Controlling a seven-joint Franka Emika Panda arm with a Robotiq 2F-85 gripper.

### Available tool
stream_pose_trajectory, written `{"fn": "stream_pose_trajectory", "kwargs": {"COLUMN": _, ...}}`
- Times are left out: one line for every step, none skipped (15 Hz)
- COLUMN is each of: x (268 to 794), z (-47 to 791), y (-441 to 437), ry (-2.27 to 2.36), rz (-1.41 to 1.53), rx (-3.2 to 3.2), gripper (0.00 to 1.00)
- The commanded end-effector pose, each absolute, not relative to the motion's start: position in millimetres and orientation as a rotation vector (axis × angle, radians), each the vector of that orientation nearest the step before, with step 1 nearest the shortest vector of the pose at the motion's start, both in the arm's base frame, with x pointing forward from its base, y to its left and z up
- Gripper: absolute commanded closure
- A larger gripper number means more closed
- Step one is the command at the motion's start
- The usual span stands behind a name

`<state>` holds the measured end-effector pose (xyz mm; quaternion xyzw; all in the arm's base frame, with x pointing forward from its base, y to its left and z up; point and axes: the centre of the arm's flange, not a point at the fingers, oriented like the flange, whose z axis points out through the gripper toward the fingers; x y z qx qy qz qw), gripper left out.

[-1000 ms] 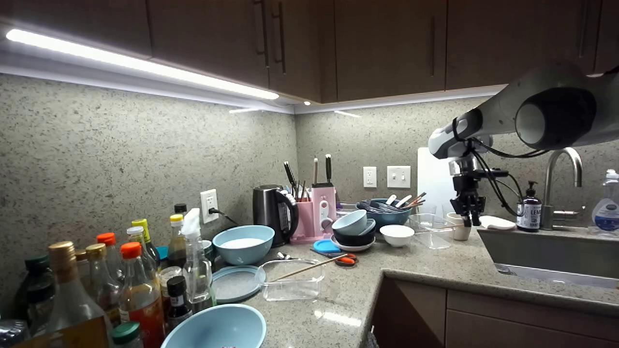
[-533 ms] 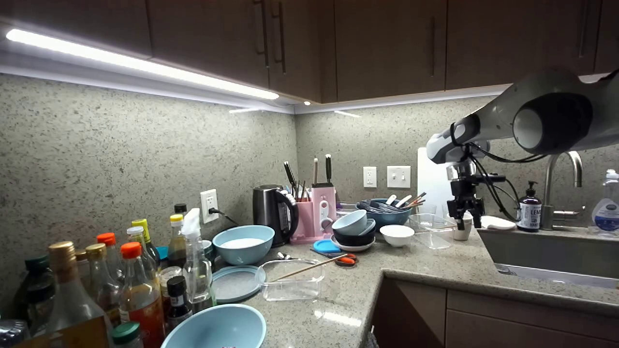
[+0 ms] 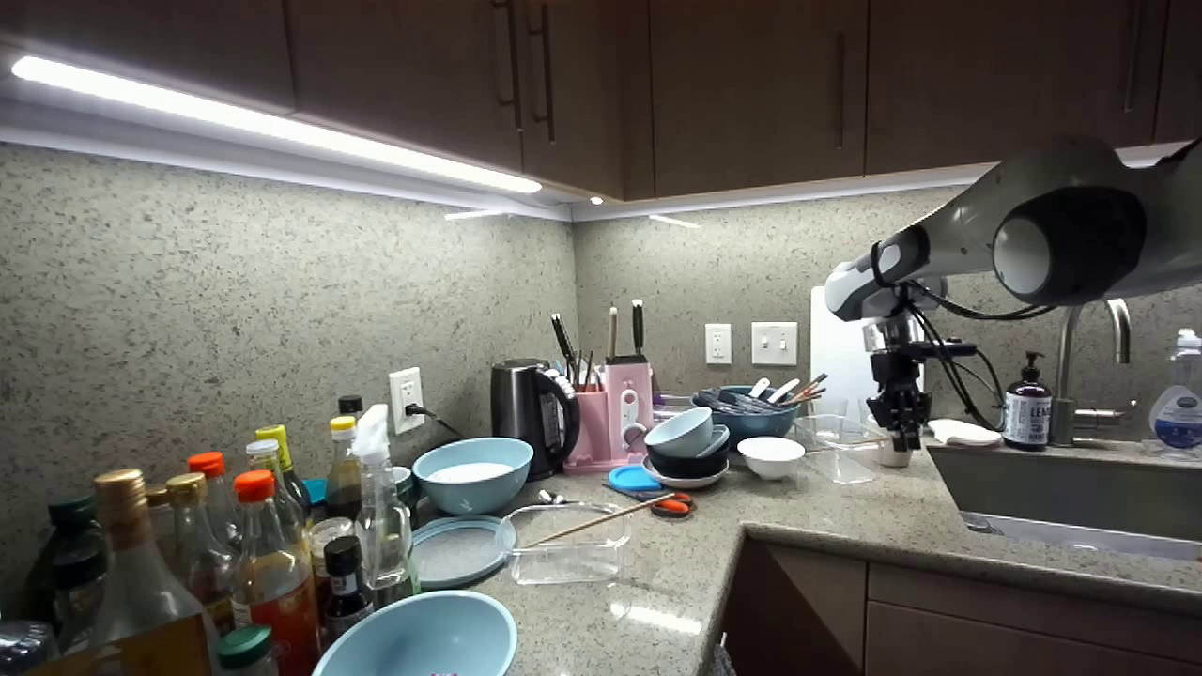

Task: Stir in the clear bowl with the chopstick

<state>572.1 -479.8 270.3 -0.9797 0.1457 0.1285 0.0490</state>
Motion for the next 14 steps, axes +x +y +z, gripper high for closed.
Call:
{"fn": "stream_pose_trajectory", "kwargs": {"x": 574.7, "z": 273.1, "y": -483.6, "ry": 0.393, "rz": 0.365, "rx": -3.014, "gripper": 0.97}}
{"fn": "stream_pose_trajectory", "kwargs": {"x": 574.0, "z": 274.1, "y": -483.2, "ry": 0.387, "rz": 0.358, "rx": -3.016, "gripper": 1.0}}
{"fn": "stream_pose_trajectory", "kwargs": {"x": 573.9, "z": 274.9, "y": -483.2, "ry": 0.383, "rz": 0.351, "rx": -3.019, "gripper": 1.0}}
{"fn": "stream_pose_trajectory", "kwargs": {"x": 574.0, "z": 275.8, "y": -483.4, "ry": 0.379, "rz": 0.344, "rx": -3.02, "gripper": 1.0}}
{"fn": "stream_pose_trajectory", "kwargs": {"x": 574.1, "z": 276.9, "y": -483.5, "ry": 0.381, "rz": 0.341, "rx": -3.021, "gripper": 0.99}}
{"fn": "stream_pose_trajectory", "kwargs": {"x": 573.6, "z": 279.8, "y": -482.5, "ry": 0.408, "rz": 0.349, "rx": -3.026, "gripper": 0.98}}
{"fn": "stream_pose_trajectory", "kwargs": {"x": 571.9, "z": 283.7, "y": -480.6, "ry": 0.436, "rz": 0.367, "rx": -3.028, "gripper": 0.98}}
{"fn": "stream_pose_trajectory", "kwargs": {"x": 566.9, "z": 290.7, "y": -476.8, "ry": 0.436, "rz": 0.374, "rx": -3.042, "gripper": 0.98}}
{"fn": "stream_pose_trajectory", "kwargs": {"x": 563.4, "z": 296.4, "y": -474.6, "ry": 0.434, "rz": 0.39, "rx": -3.053, "gripper": 0.98}}
{"fn": "stream_pose_trajectory", "kwargs": {"x": 560.0, "z": 303.6, "y": -472.4, "ry": 0.441, "rz": 0.412, "rx": -3.058, "gripper": 0.98}}
{"fn": "stream_pose_trajectory", "kwargs": {"x": 556.6, "z": 311.7, "y": -469.9, "ry": 0.451, "rz": 0.462, "rx": -3.038, "gripper": 0.98}}
{"fn": "stream_pose_trajectory", "kwargs": {"x": 553.7, "z": 318.4, "y": -467.8, "ry": 0.446, "rz": 0.511, "rx": -3.012, "gripper": 0.98}}
{"fn": "stream_pose_trajectory", "kwargs": {"x": 550.2, "z": 324.8, "y": -465.4, "ry": 0.43, "rz": 0.579, "rx": -2.958, "gripper": 0.98}}
{"fn": "stream_pose_trajectory", "kwargs": {"x": 546.8, "z": 330.0, "y": -462.5, "ry": 0.428, "rz": 0.632, "rx": -2.91, "gripper": 0.98}}
